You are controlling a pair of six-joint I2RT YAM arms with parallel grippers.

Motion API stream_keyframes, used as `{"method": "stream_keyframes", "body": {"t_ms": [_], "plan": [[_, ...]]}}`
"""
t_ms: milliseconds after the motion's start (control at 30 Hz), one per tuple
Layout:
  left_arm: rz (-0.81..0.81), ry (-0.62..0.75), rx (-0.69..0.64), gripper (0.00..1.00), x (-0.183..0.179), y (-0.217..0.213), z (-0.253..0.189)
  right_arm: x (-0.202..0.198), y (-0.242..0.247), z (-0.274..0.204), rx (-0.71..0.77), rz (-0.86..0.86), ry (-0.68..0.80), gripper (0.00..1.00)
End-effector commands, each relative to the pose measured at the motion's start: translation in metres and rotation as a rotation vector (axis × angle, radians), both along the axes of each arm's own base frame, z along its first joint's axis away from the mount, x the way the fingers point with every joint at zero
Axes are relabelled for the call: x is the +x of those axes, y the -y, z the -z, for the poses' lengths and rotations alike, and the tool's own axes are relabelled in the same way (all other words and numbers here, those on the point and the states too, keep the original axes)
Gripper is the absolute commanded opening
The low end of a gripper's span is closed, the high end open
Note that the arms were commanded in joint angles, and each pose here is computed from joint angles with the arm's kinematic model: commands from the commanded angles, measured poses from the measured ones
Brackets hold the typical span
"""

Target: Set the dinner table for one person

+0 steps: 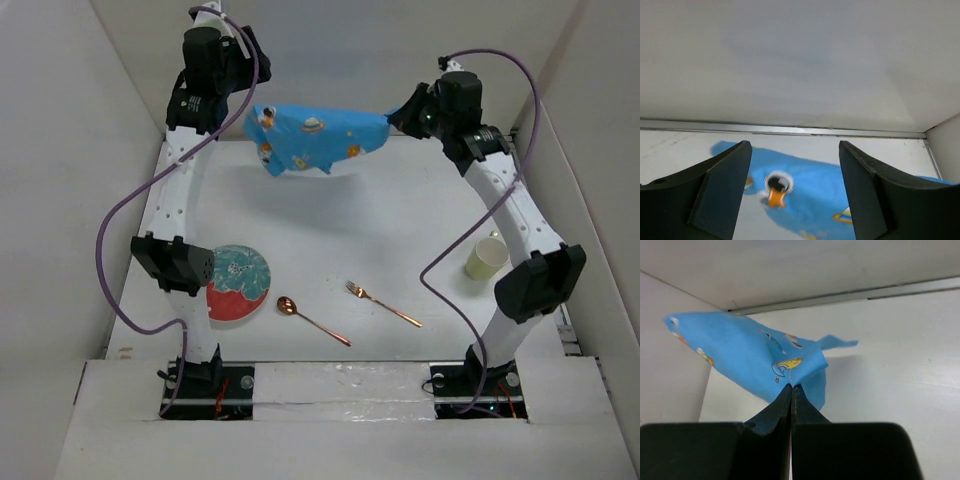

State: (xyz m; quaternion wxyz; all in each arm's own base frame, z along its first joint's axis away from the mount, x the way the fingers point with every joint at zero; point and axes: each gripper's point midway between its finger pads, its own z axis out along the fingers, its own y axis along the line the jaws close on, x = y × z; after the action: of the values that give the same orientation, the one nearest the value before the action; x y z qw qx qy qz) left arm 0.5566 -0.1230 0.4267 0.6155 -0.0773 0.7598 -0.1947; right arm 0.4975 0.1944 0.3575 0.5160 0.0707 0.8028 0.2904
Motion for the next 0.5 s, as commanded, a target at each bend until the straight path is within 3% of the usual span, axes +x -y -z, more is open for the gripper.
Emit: {"method": "stream_keyframes", "body": {"t_ms": [0,100,167,200,267,300,367,467], "plan": [[0.019,-0.126,0.179,0.69,-0.011,0.004,0.043,-0.008,0.016,0.067,-0.055,0.039,-0.144,0.0],[-0.036,-0.27,0.241,0.74,-0.01,-0.009,0.102,-0.017,0.03,0.131,-0.11,0.072,-0.282,0.0],[-0.045,-0.332,0.246,0.7,-0.021,-0.012,0.124,-0.026,0.044,0.172,-0.154,0.109,-0.377,0.0],[-0.026,-0.416,0.26,0.56,-0.033,-0.008,0.166,-0.027,0.053,0.182,-0.163,0.133,-0.401,0.0],[0.02,-0.434,0.229,0.32,-0.055,0.001,0.18,-0.03,0.064,0.202,-0.157,0.151,-0.434,0.0],[0.046,-0.503,0.239,0.22,-0.071,0.006,0.218,-0.032,0.063,0.205,-0.152,0.149,-0.436,0.0],[0.061,-0.558,0.252,0.16,-0.088,0.008,0.241,-0.033,0.07,0.209,-0.15,0.171,-0.442,0.0],[0.113,-0.668,0.293,0.17,-0.116,0.025,0.281,-0.031,0.08,0.2,-0.177,0.223,-0.414,0.0]]}}
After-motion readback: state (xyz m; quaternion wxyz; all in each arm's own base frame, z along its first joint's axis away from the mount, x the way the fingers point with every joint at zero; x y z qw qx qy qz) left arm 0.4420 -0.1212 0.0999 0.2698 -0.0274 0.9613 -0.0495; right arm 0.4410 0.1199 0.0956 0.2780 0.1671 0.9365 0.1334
